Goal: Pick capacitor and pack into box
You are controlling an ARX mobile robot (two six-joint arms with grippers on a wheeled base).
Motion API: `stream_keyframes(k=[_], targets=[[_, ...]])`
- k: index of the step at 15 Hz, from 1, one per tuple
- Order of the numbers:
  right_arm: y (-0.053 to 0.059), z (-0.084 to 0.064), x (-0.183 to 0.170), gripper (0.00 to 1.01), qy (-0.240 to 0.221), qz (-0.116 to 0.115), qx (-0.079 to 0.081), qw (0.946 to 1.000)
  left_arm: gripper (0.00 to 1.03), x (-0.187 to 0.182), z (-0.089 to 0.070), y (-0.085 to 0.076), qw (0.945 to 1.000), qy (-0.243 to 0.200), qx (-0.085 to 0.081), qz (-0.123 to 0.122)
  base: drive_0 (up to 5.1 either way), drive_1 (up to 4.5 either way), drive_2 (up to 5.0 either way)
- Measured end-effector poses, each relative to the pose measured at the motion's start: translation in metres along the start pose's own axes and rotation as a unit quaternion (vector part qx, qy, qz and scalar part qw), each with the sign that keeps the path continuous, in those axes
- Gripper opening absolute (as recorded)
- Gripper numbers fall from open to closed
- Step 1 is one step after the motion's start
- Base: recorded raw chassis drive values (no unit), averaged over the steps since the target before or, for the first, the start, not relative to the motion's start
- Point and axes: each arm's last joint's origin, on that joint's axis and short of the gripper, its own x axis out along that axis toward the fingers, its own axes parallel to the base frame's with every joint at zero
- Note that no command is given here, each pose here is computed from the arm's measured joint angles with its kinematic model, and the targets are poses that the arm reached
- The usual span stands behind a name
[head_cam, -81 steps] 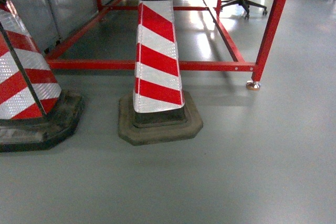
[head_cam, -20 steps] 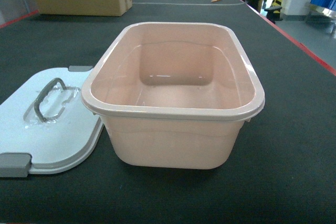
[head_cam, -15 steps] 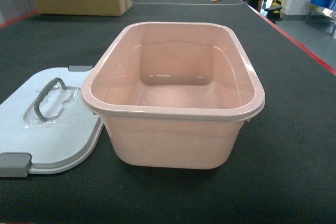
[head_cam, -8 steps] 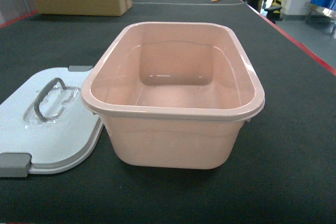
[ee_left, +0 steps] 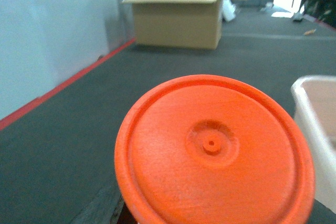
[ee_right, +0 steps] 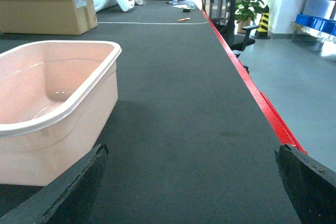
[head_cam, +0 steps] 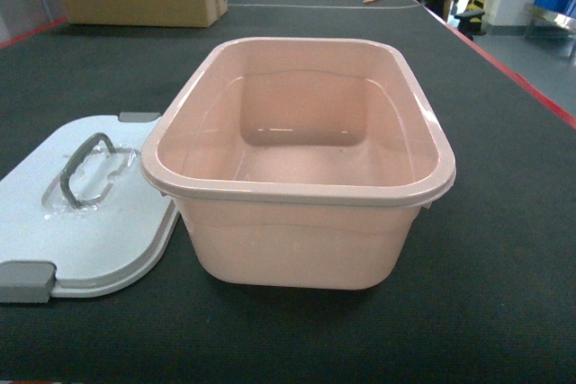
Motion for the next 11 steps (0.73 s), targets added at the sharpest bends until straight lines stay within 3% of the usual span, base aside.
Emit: stream_keyframes(k=[2, 4, 5, 7, 9, 10, 11], targets=[[0.0, 0.0, 0.0, 0.98, 0.0, 0.0, 0.0, 1.0, 0.44, 0.046, 0.03, -0.043, 0.997, -0.038, -0.015, -0.066, 0.0, 0.0, 0.0], [0.0, 0.0, 0.0, 0.98, 0.0, 0.0, 0.0, 1.0, 0.44, 0.091, 0.019, -0.092, 0.9943, 0.01, 0.004, -0.106, 0.0, 0.0, 0.0], [0.0, 0.0, 0.0, 0.98, 0.0, 0.0, 0.0, 1.0, 0.44, 0.108, 0.011, -0.122, 0.9903, 0.031, 0.011, -0.135, 0.0, 0.0, 0.0], [0.0, 0.0, 0.0, 0.98, 0.0, 0.0, 0.0, 1.0, 0.44, 0.127, 0.007, -0.17, 0.9839, 0.044, 0.007, -0.173, 0.0, 0.0, 0.0], [0.0, 0.0, 0.0, 0.98, 0.0, 0.0, 0.0, 1.0, 0.44, 0.136, -0.001, -0.2, 0.9795, 0.051, 0.001, -0.195, 0.0, 0.0, 0.0], [0.0, 0.0, 0.0, 0.98, 0.0, 0.0, 0.0, 1.0, 0.5, 0.139, -0.008, -0.208, 0.9779, 0.057, 0.003, -0.201, 0.0, 0.0, 0.0], [0.0, 0.0, 0.0, 0.98, 0.0, 0.0, 0.0, 1.0, 0.63, 0.141, -0.016, -0.208, 0.9777, 0.065, 0.008, -0.199, 0.0, 0.0, 0.0]])
